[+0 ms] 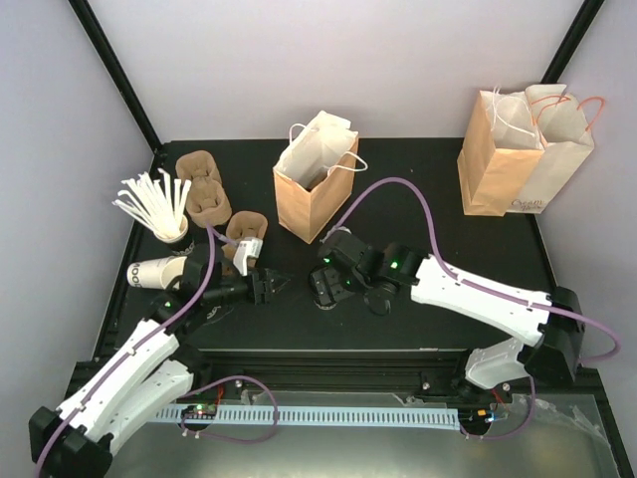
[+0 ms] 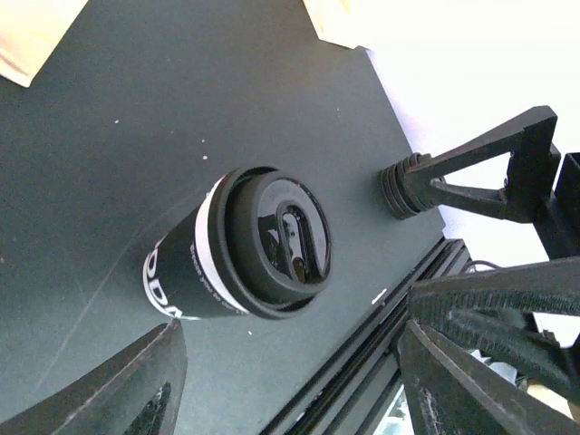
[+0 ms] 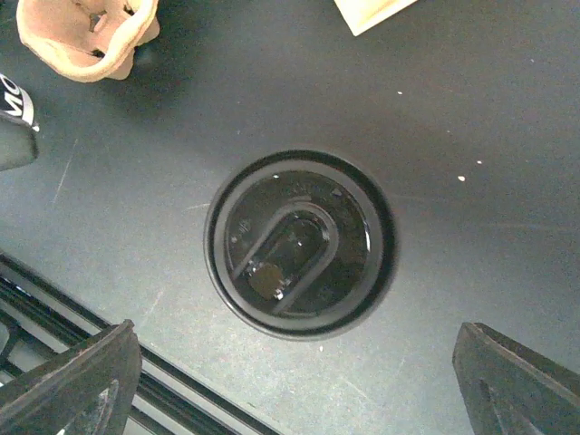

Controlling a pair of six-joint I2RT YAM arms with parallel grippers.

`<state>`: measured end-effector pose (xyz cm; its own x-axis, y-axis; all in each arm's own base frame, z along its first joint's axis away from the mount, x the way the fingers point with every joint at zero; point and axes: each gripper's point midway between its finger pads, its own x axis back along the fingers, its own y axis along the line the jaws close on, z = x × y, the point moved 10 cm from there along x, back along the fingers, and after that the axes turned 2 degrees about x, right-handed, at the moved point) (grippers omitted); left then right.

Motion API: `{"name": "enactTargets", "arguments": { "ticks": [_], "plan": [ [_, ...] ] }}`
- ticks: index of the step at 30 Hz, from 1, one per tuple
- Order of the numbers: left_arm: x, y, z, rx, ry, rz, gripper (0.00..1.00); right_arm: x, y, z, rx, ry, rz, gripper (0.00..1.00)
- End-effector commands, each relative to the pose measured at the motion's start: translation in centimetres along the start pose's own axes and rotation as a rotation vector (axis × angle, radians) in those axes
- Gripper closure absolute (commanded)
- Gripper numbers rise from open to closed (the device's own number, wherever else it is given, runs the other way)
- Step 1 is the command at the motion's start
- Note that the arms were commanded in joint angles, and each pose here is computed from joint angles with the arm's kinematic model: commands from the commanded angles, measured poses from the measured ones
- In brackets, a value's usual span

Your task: Pack the takeout coffee

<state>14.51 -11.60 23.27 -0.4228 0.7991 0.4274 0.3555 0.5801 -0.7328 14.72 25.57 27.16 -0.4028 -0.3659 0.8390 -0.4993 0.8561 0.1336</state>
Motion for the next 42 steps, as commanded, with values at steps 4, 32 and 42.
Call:
{"name": "enactTargets", "arguments": {
  "ticks": [4,32,42],
  "plan": [
    [-2.7,0.7,-0.8,-0.031,0.005,0.077,0.41,-1.9,1.3,-1.0,-0.018,0.032,0.027,0.05],
    [-4.8,4.9,0.2,-0.040,0.005,-0.142,0.29,-3.6,1.8,-1.0,-0.112,0.019,0.071,0.08],
    [-3.2,5.7,-0.2,0.015,-0.120,-0.283,0.01,-2.6,1.8,-1.8,-0.183,-0.038,0.057,0.04]
  ]
}}
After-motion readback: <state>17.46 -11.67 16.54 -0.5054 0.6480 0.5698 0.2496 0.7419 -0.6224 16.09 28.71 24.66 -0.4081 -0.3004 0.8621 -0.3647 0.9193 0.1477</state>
